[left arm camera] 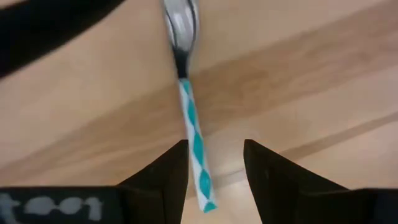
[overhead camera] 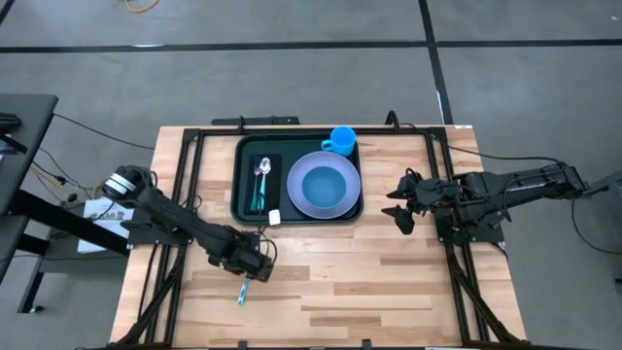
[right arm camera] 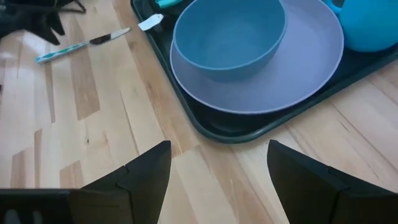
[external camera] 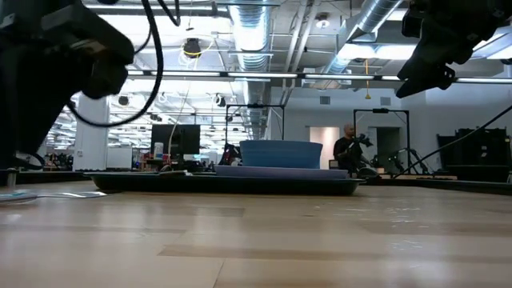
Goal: Set up tray
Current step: Put the blue knife on top of the black napkin to the right of the blue spoon
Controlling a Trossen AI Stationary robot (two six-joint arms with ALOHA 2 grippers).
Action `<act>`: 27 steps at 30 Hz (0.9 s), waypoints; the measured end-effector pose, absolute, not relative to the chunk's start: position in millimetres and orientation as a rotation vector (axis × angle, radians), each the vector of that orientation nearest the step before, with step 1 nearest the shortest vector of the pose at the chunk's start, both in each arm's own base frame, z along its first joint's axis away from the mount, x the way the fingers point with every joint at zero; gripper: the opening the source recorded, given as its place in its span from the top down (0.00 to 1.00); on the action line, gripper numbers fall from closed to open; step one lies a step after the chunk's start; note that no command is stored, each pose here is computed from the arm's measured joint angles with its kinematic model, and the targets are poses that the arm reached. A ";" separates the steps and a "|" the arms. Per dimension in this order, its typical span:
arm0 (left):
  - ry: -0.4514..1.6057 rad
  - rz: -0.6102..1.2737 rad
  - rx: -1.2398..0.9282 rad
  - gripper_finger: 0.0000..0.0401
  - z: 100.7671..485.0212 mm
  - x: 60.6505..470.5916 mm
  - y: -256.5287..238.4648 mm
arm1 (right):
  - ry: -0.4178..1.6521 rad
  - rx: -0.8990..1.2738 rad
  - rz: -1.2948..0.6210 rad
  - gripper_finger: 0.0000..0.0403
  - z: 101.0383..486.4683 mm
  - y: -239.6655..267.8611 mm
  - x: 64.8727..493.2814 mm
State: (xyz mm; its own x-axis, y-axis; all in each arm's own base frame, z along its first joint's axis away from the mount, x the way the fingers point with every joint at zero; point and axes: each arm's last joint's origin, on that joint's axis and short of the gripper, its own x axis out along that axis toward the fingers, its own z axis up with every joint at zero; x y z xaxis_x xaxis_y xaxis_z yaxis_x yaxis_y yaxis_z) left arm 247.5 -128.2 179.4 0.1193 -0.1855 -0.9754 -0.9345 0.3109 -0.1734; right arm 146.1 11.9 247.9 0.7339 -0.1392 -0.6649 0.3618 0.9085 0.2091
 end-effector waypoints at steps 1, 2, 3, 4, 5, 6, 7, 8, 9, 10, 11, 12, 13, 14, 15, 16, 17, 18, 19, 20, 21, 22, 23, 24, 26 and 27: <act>1.361 0.762 -1.149 0.65 175.4 250.4 -130.4 | 0.696 0.339 -0.281 0.37 247.9 11.9 146.1; 1.360 0.751 -1.153 0.65 171.7 253.0 -132.9 | 0.698 0.338 -0.281 0.37 247.8 12.0 146.1; 1.357 0.747 -1.153 0.65 168.6 255.0 -134.5 | 0.698 0.340 -0.278 0.37 247.8 12.0 146.0; 1.360 0.749 -1.149 0.65 164.8 256.5 -135.9 | 0.698 0.340 -0.278 0.37 247.8 12.0 146.0; 1.365 0.759 -1.141 0.65 160.9 257.3 -136.9 | 0.699 0.340 -0.277 0.37 247.8 12.1 146.1; 1.375 0.778 -1.134 0.65 156.5 257.6 -137.6 | 0.699 0.341 -0.276 0.37 247.8 12.1 146.1; 1.387 0.796 -1.123 0.65 152.3 257.6 -137.8 | 0.699 0.341 -0.275 0.37 247.9 12.1 146.1; 1.396 0.810 -1.114 0.65 148.7 257.9 -138.1 | 0.699 0.341 -0.275 0.37 247.8 12.1 146.0; 1.404 0.821 -1.108 0.65 146.3 258.0 -138.2 | 0.700 0.341 -0.275 0.37 247.8 12.1 146.1; 1.407 0.829 -1.101 0.65 142.7 258.7 -138.5 | 0.700 0.342 -0.275 0.37 247.8 12.2 146.1; 1.411 0.833 -1.100 0.65 141.1 258.9 -138.7 | 0.699 0.343 -0.272 0.37 247.9 12.2 146.1; 1.401 0.834 -1.099 0.65 142.2 258.8 -138.3 | 0.701 0.344 -0.269 0.37 247.8 12.3 146.0; 1.385 0.836 -1.099 0.65 142.6 259.4 -138.0 | 0.703 0.347 -0.263 0.37 247.8 12.5 146.1; 1.373 0.844 -1.098 0.65 142.5 259.6 -137.7 | 0.704 0.348 -0.260 0.37 247.7 12.6 146.1; 1.369 0.853 -1.097 0.65 142.6 259.2 -137.3 | 0.704 0.349 -0.259 0.37 247.7 12.6 146.0; 1.366 0.858 -1.092 0.65 142.9 258.7 -137.0 | 0.705 0.349 -0.258 0.37 247.7 12.7 146.0; 1.367 0.861 -1.090 0.65 142.9 258.4 -136.8 | 0.705 0.348 -0.259 0.37 247.7 12.7 146.0; 1.371 0.862 -1.091 0.65 142.3 258.5 -137.0 | 0.705 0.348 -0.259 0.37 247.7 12.7 146.0; 1.371 0.865 -1.093 0.65 141.9 258.6 -137.0 | 0.704 0.349 -0.258 0.37 247.8 12.7 146.0; 1.367 0.872 -1.097 0.65 141.9 258.5 -136.9 | 0.705 0.348 -0.258 0.37 247.7 12.7 146.0; 1.364 0.874 -1.099 0.65 141.9 258.6 -136.9 | 0.706 0.348 -0.258 0.37 247.7 12.7 146.0; 1.360 0.879 -1.100 0.65 141.9 258.6 -136.8 | 0.706 0.348 -0.259 0.37 247.7 12.7 146.0; 1.358 0.884 -1.100 0.65 141.9 258.5 -136.7 | 0.706 0.348 -0.259 0.37 247.7 12.7 146.0; 1.356 0.892 -1.100 0.65 141.8 258.0 -136.5 | 0.706 0.348 -0.259 0.37 247.7 12.6 145.9; 1.361 0.904 -1.093 0.67 141.0 257.3 -136.1 | 0.709 0.347 -0.260 0.37 247.4 12.6 145.8; 1.368 0.910 -1.091 0.69 139.3 257.7 -136.4 | 0.709 0.347 -0.259 0.37 247.5 12.7 145.7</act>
State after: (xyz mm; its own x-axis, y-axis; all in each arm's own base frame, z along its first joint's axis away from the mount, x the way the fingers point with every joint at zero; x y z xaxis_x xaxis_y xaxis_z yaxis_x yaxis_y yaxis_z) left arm 257.7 -136.4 139.3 0.0352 -0.1085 -0.9935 -0.9582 0.2787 -0.0644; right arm 145.7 12.7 247.5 0.7313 -0.1145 -0.6724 0.3466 0.9114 0.2218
